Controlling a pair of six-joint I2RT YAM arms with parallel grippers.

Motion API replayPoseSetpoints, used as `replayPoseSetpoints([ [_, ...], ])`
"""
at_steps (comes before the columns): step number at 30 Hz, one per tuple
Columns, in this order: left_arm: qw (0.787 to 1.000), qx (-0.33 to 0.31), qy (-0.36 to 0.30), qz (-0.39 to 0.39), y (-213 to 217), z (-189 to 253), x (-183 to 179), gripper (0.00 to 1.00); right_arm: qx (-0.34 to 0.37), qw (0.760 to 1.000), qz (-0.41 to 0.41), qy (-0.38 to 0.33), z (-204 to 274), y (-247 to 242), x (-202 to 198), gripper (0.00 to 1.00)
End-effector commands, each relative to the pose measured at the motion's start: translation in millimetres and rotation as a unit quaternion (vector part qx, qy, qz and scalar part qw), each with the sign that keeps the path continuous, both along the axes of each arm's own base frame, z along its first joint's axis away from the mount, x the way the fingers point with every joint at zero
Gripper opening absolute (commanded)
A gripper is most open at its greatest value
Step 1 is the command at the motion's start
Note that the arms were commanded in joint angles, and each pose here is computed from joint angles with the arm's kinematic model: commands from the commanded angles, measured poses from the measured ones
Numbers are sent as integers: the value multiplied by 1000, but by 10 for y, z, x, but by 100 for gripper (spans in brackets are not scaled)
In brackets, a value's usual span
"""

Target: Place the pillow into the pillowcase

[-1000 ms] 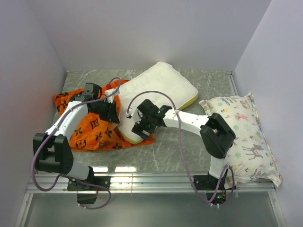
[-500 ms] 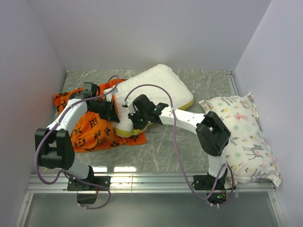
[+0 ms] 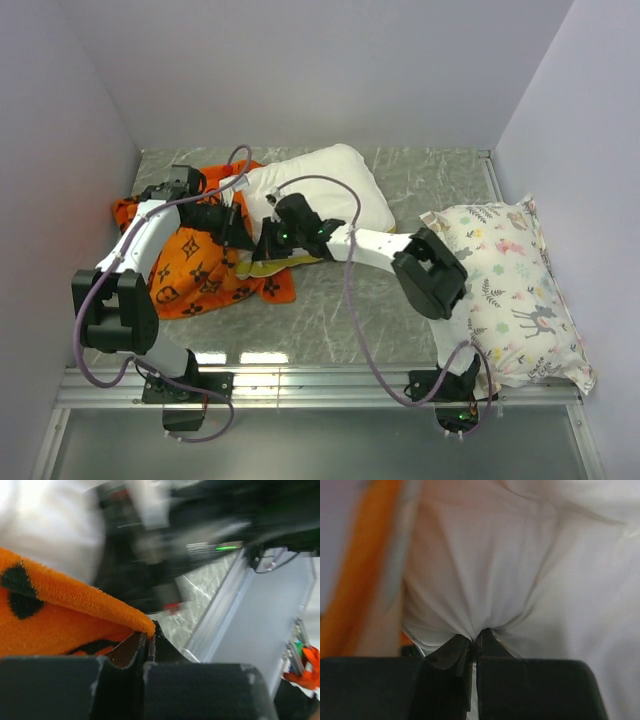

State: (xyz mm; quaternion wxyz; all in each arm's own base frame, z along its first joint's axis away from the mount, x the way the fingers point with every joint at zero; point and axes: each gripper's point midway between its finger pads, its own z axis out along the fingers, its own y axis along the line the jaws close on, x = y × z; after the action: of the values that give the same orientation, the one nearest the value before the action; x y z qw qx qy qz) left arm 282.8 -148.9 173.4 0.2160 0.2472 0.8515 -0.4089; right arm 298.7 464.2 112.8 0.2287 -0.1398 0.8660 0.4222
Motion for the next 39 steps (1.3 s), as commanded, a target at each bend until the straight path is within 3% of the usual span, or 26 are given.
replayPoseSetpoints([
  [1, 993, -87, 58, -50, -240, 249, -346, 0, 120, 991, -59, 15, 292, 450, 332, 0],
  [8, 990, -111, 72, -45, -281, 312, -385, 1, 140, 977, -107, 125, -123, 578, 313, 0],
  [10, 992, -102, 65, -33, -257, 302, -293, 3, 162, 973, -95, 132, -57, 617, 278, 0],
  [13, 996, -55, 61, 24, -137, 166, -64, 16, 191, 973, -70, 111, 237, 628, 276, 0],
  [14, 998, -6, 27, 61, -6, 46, 151, 19, 196, 973, -69, 103, 305, 607, 303, 0],
  [16, 994, 25, 17, 109, 161, -21, 329, 24, 206, 971, -79, 97, 449, 511, 423, 0],
  [21, 969, 146, -29, 199, 654, -170, 710, 40, 207, 970, -99, 75, 540, 283, 660, 0],
  [22, 966, 156, -44, 201, 715, -106, 751, 54, 207, 971, -102, 70, 553, 249, 696, 0],
  [24, 957, 185, -82, 209, 845, 13, 768, 56, 205, 971, -104, 64, 555, 230, 727, 0],
  [25, 955, 191, -93, 207, 866, 27, 736, 83, 204, 971, -103, 64, 542, 236, 731, 0],
  [26, 950, 192, -125, 212, 894, 188, 683, 85, 200, 972, -101, 62, 510, 251, 735, 0],
  [27, 943, 206, -152, 213, 953, 240, 674, 99, 202, 972, -101, 59, 542, 274, 762, 0],
  [32, 931, 233, -193, 206, 1053, 183, 289, 97, 207, 972, -97, 58, 566, 344, 830, 0],
  [37, 932, 255, -178, 186, 990, -190, 166, 77, 214, 970, -92, 68, 569, 399, 836, 0],
  [39, 937, 251, -189, 152, 861, -245, 148, 74, 215, 970, -91, 66, 587, 398, 846, 0],
])
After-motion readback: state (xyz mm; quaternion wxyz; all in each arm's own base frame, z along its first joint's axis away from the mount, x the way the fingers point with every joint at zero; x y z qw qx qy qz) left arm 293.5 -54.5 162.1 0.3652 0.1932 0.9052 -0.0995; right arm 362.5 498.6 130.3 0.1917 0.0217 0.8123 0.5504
